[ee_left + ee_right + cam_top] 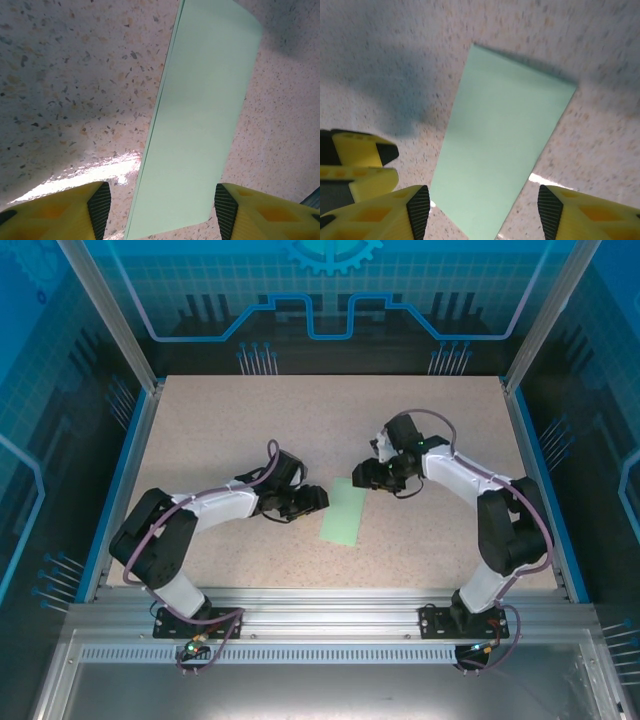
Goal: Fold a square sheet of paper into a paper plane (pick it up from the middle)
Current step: Fold the triangle a second time at the center of the table.
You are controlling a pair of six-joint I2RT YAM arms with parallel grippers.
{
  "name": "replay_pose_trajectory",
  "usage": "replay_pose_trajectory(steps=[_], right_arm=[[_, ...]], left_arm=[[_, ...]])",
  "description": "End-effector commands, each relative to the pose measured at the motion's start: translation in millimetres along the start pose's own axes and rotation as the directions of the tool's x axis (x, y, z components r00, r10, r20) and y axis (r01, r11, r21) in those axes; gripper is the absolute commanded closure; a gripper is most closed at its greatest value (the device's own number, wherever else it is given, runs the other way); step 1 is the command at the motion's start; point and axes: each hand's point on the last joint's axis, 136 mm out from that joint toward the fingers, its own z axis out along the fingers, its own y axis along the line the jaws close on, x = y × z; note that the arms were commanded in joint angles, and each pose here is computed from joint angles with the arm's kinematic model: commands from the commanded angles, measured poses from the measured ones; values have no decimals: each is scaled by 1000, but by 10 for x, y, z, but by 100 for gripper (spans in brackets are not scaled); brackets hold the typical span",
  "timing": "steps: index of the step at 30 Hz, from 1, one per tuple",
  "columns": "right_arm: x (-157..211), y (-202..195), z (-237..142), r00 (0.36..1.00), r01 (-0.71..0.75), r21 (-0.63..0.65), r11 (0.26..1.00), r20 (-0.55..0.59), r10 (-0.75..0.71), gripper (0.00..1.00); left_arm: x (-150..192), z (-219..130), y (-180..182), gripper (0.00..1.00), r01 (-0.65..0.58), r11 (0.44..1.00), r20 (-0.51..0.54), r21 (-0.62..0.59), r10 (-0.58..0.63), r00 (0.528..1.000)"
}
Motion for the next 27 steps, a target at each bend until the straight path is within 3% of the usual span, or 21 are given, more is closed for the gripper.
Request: replay_pose_trajectory(steps=[1,7,27], right_arm=[[174,72,167,998,-57,-54,997,-37,55,39],[293,56,386,993,-94,-73,993,-76,88,50],[493,-180,622,981,-140,-27,990,-141,135,51]], left_arm=[[-45,47,-119,39,13,999,-24,46,-12,1000],[-21,93,-69,39,19,999,-36,35,-18,999],[-11,107,-80,40,12,999,-54,32,-10,999]])
